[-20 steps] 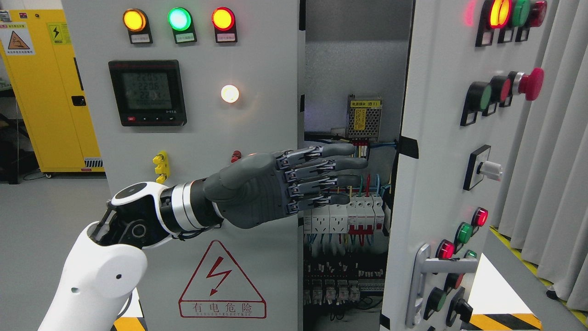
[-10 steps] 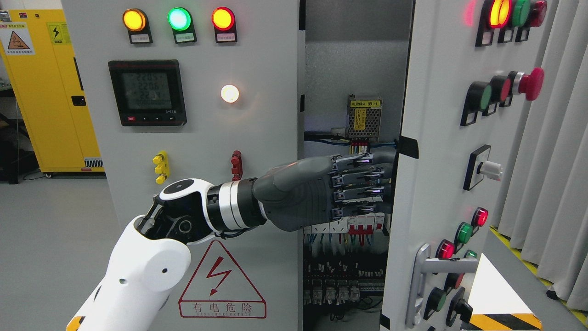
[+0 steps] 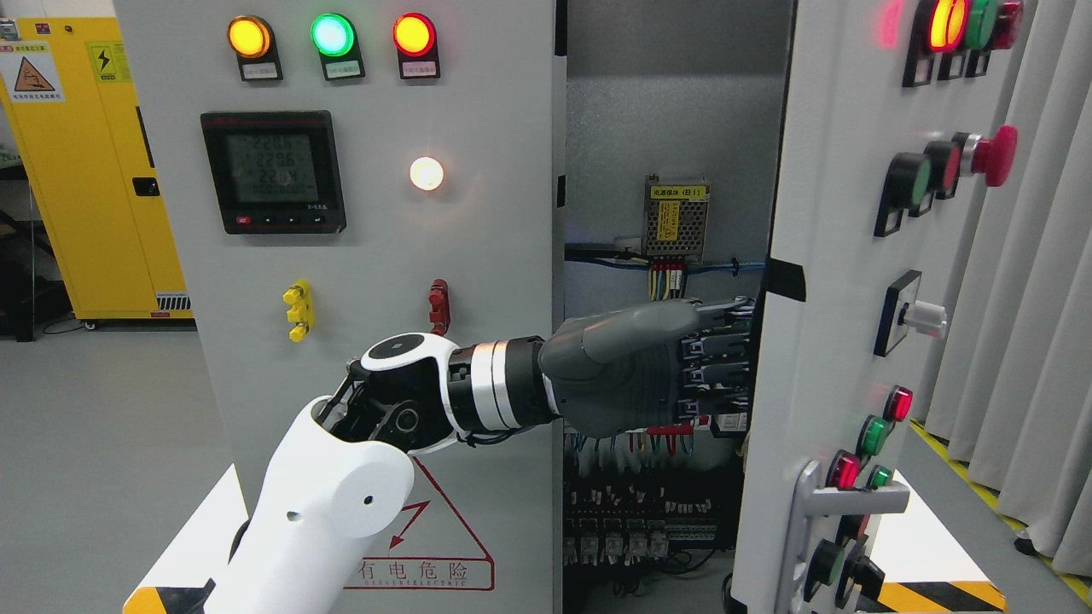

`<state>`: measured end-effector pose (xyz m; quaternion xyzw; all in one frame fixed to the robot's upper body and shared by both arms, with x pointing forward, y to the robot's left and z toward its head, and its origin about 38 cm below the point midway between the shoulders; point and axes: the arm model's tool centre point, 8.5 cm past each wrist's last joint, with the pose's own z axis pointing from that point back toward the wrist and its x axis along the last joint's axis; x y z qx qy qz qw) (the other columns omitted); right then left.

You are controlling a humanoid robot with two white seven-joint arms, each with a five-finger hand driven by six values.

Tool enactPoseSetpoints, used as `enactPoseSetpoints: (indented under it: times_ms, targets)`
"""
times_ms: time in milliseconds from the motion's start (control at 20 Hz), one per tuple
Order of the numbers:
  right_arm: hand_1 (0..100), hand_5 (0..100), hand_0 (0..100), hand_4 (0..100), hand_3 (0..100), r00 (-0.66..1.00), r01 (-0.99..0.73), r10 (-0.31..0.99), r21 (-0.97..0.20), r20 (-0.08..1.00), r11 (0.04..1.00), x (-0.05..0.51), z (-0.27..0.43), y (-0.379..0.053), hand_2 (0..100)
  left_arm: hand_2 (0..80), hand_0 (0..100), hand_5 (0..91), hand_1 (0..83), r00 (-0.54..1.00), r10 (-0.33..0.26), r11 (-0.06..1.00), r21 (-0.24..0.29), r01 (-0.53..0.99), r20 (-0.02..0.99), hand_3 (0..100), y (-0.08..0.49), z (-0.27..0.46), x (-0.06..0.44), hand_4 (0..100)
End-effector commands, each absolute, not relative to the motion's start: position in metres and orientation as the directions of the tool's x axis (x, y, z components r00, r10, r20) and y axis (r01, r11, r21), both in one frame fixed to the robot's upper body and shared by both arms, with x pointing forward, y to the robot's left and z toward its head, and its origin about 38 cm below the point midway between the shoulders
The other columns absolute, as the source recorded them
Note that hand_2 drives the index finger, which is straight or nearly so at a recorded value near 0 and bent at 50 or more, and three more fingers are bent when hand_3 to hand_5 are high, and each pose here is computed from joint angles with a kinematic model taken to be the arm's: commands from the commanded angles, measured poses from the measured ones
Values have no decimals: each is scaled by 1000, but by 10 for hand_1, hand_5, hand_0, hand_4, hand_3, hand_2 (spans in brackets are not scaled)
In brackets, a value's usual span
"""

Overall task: Open door with both hands
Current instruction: 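Push the push-button door outward with the left hand's fingers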

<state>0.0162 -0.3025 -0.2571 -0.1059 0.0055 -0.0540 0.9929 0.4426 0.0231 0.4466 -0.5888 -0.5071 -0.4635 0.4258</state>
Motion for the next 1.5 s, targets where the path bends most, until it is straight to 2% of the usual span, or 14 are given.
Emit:
enactPoseSetpoints:
  times_ms: [0, 701, 851, 1001, 1302, 1352, 1452]
  targets:
    - [500, 0, 0, 0, 0, 994, 106, -108, -211, 0, 972, 16, -257, -303, 40, 0, 120, 0, 556, 89, 209, -186, -50, 981, 974, 0, -16, 443, 433, 0]
    - [500, 0, 0, 0, 0, 994, 106, -108, -211, 0, 972, 16, -257, -303, 40, 0, 120, 0, 556, 83, 220, -216, -34, 976, 972, 0, -56, 447, 412, 0]
    - [500, 0, 0, 0, 0, 994, 106, -108, -211, 0, 972, 16, -257, -303, 40, 0, 120, 0, 556, 76, 221, -227, -25, 974, 972, 0, -62, 450, 407, 0]
    - [500, 0, 0, 0, 0, 994, 106, -108, -211, 0, 972, 16, -257, -303, 40, 0, 120, 0, 556, 48, 209, -250, 6, 968, 977, 0, -67, 452, 395, 0]
    - [500, 0, 0, 0, 0, 994, 104, -107, -211, 0, 972, 16, -257, -303, 40, 0, 120, 0, 556, 28, 211, -221, 20, 975, 977, 0, -70, 457, 392, 0]
    - [500, 0, 0, 0, 0, 994, 104, -107, -213, 0, 972, 16, -257, -303, 40, 0, 120, 0, 556, 20, 209, -226, 28, 974, 978, 0, -71, 460, 391, 0]
    - [500, 0, 0, 0, 0, 994, 106, -108, -211, 0, 972, 16, -257, -303, 40, 0, 120, 0, 556, 11, 169, -245, 31, 969, 986, 0, -83, 455, 385, 0]
